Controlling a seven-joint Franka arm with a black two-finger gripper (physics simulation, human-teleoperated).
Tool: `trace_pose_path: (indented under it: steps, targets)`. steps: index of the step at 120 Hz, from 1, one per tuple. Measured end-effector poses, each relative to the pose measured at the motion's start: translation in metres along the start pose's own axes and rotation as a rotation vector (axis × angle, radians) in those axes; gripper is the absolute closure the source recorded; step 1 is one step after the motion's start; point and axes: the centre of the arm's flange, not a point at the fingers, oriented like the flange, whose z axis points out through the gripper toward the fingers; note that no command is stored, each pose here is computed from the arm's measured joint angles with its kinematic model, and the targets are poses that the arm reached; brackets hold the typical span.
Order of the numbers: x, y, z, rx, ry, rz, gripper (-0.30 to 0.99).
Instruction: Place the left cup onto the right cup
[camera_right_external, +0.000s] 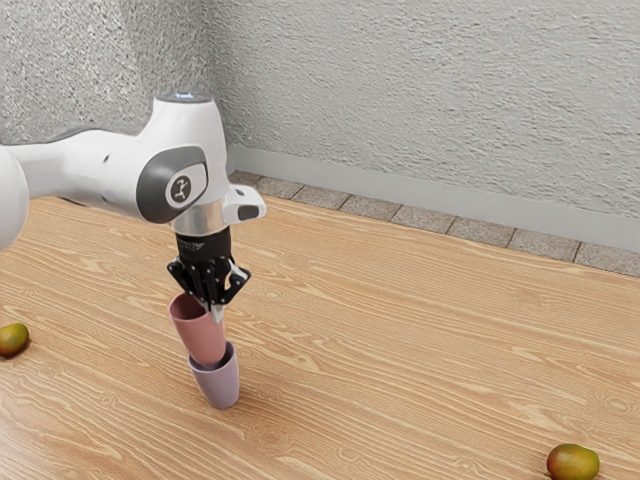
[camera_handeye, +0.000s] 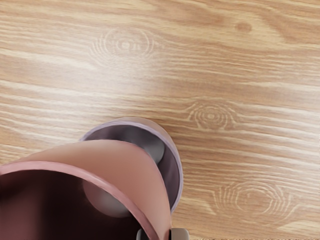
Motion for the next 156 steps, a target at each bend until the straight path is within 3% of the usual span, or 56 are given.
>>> trace_pose_path:
  steps: [32, 57, 73, 100, 129, 156]
  targets:
    - [-0.001, 0.003, 0.005, -0.005, -0.015, -0.003, 0.77]
    - [-0.002, 0.006, 0.004, -0.008, -0.021, -0.001, 0.45]
    - [-0.003, 0.011, -0.001, -0.007, -0.02, 0.007, 0.31]
    - [0.0, 0.014, -0.037, -0.013, 0.0, 0.011, 0.2]
    - [0.001, 0.001, -0.088, -0.063, 0.037, 0.079, 0.08]
    - [0.021, -0.019, -0.123, -0.006, 0.06, 0.148, 0.03]
